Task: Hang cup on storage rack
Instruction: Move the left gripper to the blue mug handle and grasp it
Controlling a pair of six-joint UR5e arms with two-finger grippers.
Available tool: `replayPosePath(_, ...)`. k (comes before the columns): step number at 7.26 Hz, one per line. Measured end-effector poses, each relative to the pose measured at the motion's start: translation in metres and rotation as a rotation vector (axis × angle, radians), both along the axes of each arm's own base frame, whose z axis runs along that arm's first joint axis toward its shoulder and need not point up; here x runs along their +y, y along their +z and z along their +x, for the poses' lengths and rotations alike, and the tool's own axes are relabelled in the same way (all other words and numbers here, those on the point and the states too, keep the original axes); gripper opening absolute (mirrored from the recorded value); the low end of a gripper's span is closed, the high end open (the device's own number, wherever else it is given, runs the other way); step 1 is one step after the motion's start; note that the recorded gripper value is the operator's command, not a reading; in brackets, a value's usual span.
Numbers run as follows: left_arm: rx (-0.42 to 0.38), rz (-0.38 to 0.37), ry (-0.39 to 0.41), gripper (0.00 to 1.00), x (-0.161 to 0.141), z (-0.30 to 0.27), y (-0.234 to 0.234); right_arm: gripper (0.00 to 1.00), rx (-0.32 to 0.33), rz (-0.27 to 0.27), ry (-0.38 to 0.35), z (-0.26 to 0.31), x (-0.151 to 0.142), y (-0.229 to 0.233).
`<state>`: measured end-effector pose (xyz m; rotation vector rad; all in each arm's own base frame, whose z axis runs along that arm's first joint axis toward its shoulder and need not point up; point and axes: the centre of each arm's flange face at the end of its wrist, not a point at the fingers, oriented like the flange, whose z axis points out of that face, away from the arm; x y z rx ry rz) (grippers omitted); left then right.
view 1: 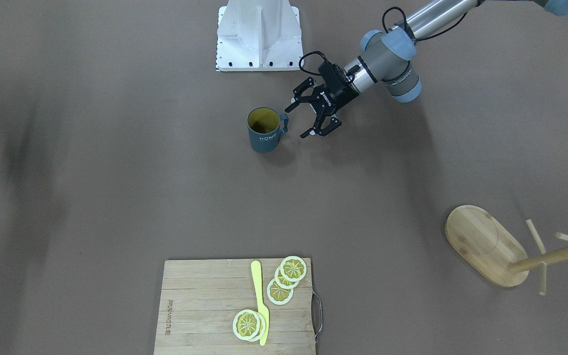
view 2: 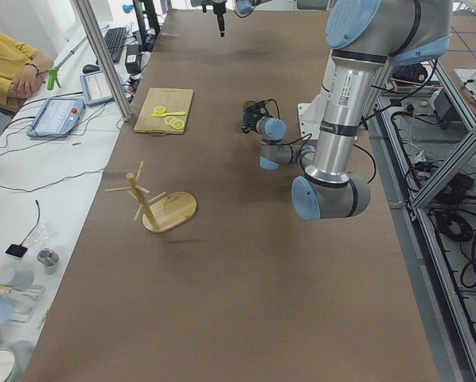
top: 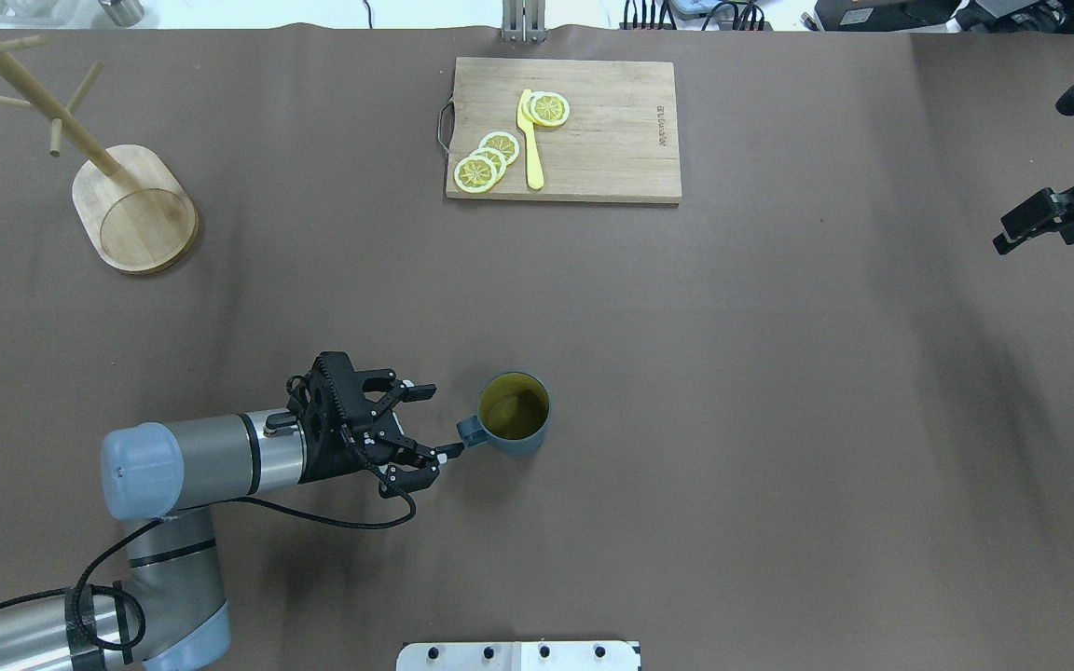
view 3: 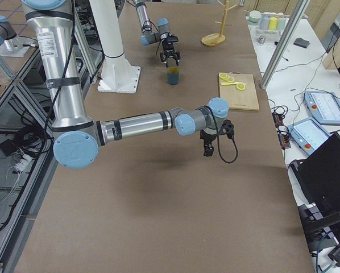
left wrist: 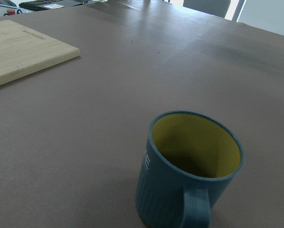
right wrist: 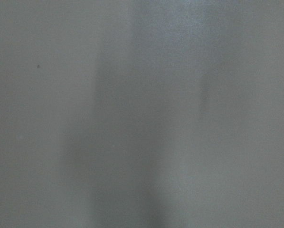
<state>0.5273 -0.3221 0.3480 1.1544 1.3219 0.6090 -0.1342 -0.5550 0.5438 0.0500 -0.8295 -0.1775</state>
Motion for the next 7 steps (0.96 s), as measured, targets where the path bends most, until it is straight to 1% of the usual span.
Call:
replayPosePath(2, 0.0, -0.001, -0.012, 0.81, 0.008, 0.008, -0.001, 1.0, -0.001, 0.002, 0.0, 0.0, 0.0, -0.001)
replayPosePath(4, -0.003, -0.006, -0.033, 0.73, 0.016, 0.022, -0.002, 1.0, -0.001, 0.002, 0.0, 0.0, 0.0, -0.001)
replayPosePath(5, -0.007, -0.007, -0.036, 0.63, 0.017, 0.025, -0.001, 1.0, -0.001, 0.002, 0.0, 0.0, 0.0, -0.001)
replayPosePath(6, -0.009, -0.008, -0.037, 0.56, 0.017, 0.027, -0.001, 1.0, -0.002, 0.002, 0.0, 0.0, 0.0, -0.001)
replayPosePath(7, -0.009, -0.009, -0.037, 0.38, 0.017, 0.028, -0.002, 1.0, -0.002, 0.003, 0.0, 0.0, 0.0, -0.001)
